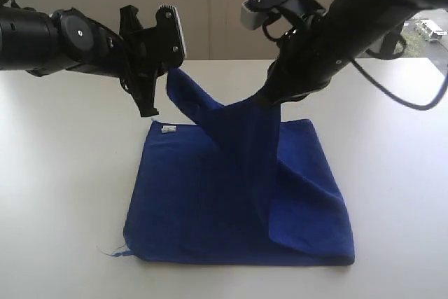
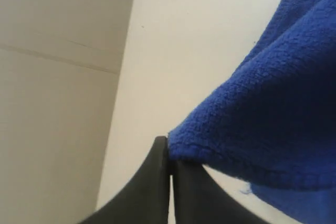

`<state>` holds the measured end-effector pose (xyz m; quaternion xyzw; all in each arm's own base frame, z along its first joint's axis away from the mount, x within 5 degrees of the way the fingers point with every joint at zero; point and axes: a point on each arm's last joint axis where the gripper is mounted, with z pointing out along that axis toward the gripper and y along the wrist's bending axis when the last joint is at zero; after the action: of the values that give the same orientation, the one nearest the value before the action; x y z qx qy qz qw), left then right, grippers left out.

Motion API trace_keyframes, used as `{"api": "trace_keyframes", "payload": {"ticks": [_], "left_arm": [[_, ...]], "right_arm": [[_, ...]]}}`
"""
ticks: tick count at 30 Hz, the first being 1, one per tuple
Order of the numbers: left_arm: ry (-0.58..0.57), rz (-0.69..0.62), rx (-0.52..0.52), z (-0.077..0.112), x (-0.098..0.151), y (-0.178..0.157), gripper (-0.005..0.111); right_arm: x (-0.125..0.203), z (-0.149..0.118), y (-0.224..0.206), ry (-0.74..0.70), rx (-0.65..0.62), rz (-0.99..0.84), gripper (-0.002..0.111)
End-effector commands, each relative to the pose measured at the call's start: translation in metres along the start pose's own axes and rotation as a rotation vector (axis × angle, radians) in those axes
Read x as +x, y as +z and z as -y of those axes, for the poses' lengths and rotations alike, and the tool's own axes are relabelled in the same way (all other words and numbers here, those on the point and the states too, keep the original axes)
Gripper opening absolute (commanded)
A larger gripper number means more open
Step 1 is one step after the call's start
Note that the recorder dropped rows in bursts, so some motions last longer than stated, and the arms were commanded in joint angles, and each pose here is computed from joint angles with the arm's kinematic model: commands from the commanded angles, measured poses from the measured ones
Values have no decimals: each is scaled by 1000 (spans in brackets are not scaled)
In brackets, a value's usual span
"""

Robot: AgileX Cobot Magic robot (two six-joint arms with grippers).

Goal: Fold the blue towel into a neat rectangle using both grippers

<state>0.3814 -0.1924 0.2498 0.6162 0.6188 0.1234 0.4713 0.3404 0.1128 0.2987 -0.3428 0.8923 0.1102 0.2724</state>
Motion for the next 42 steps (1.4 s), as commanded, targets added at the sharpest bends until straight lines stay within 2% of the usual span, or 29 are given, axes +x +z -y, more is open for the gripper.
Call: {"api": "trace_keyframes", "payload": {"ticks": [1, 4, 9, 18, 27, 42], "left_arm": [[59, 37, -43, -14, -15, -7, 0], [60, 46, -65, -20, -18, -8, 0], [66, 43, -52, -18, -17, -4, 0], [155, 4, 32, -3, 0, 17, 0], [126, -44, 50, -6, 25, 24, 0], [134, -84, 147, 10, 46, 39, 0]], "right_arm": [[1, -14, -40, -3, -14, 28, 0], [0, -22, -54, 6, -40, 57, 0], [-2, -30, -54, 20, -96, 67, 0], [-9, -66, -10, -33, -199, 29, 0], [-18, -96, 26, -87, -238, 22, 0], [-16, -127, 80, -130, -284, -25, 0]]}}
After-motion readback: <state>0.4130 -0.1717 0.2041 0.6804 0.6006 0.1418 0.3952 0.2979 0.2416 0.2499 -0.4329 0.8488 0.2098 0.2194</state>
